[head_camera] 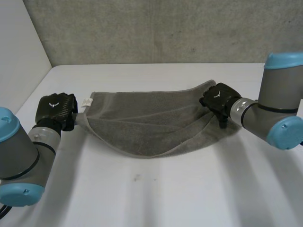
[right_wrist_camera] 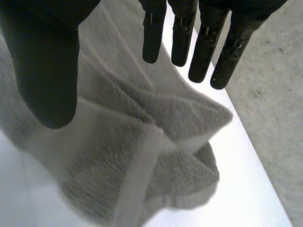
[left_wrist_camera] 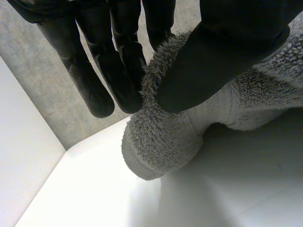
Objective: Fold the towel.
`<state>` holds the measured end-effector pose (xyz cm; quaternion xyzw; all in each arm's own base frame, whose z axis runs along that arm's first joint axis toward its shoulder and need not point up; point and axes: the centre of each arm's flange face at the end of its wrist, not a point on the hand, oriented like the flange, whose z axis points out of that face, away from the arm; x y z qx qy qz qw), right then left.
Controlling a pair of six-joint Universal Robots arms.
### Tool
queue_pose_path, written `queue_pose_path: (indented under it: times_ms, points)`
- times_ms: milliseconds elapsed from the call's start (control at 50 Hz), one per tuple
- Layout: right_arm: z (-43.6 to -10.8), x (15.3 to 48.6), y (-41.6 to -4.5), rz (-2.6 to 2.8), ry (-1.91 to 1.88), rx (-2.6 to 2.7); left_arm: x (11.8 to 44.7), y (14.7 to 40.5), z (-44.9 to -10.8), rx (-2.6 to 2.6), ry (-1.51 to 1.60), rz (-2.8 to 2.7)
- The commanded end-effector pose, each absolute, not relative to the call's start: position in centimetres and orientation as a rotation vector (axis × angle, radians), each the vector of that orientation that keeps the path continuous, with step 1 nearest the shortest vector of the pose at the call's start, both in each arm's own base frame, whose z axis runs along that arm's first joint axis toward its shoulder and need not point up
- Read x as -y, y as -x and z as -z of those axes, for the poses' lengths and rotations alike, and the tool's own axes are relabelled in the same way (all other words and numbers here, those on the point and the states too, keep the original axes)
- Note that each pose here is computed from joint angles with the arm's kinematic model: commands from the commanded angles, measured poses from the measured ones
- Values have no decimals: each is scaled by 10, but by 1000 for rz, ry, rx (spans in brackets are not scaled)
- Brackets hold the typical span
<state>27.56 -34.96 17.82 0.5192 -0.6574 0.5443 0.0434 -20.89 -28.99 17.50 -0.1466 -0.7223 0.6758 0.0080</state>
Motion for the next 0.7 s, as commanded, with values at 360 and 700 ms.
queue_pose_path:
  times_ms: [360, 700]
  points:
    - [-128, 382, -261, -1584, -1539, 1935, 290, 208, -175, 2258, 456, -2114]
    - [-228, 364, -200, -1817, -1063, 2164, 289, 204, -191, 2261, 449, -2135]
